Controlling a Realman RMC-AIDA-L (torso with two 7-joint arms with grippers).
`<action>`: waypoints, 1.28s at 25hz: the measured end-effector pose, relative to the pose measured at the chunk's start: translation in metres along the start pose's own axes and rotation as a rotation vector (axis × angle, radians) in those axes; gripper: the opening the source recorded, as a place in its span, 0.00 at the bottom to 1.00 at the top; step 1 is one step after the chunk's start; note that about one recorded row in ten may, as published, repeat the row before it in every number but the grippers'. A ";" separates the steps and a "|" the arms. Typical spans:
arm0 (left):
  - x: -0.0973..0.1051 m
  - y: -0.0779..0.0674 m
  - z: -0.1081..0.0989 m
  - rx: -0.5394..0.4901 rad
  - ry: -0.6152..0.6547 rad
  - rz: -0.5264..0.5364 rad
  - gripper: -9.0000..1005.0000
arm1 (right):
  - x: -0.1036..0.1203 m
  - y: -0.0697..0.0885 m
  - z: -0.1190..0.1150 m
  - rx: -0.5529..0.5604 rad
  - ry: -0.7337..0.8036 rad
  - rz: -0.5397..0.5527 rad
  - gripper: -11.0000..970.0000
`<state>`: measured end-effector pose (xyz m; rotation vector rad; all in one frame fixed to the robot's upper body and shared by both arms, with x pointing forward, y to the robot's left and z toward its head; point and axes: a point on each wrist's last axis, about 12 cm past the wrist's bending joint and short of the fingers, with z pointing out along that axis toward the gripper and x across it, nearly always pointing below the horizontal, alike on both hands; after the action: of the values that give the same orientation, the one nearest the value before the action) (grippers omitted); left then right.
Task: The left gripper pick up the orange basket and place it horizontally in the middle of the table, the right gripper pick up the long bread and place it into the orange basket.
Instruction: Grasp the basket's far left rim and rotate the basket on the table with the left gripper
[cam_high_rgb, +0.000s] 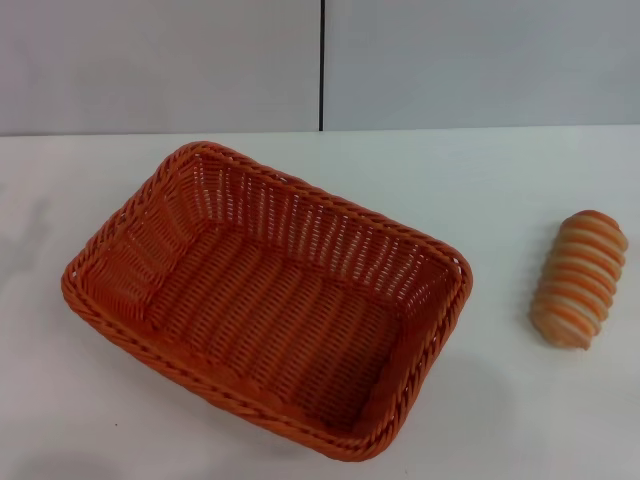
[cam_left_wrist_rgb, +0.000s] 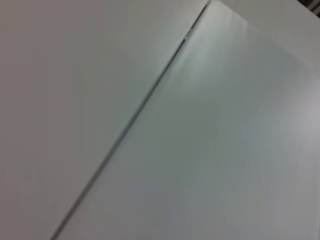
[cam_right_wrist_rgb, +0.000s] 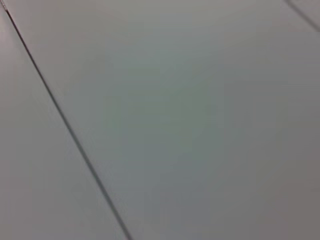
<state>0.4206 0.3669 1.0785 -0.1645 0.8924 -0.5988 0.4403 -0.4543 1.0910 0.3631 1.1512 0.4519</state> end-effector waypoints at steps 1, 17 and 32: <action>-0.004 0.001 0.005 0.060 0.026 -0.013 0.80 | -0.001 0.001 0.002 -0.016 0.014 0.007 0.71; -0.024 0.035 0.075 0.242 0.426 -0.081 0.79 | -0.002 0.008 0.010 -0.120 0.105 0.045 0.71; -0.003 0.011 0.212 0.429 1.187 0.141 0.79 | 0.006 0.006 0.001 -0.085 0.119 0.072 0.71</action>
<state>0.5878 0.3550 1.2095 0.7158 1.8583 -0.7328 0.4422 -0.4466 1.0895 0.3076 1.2326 0.5898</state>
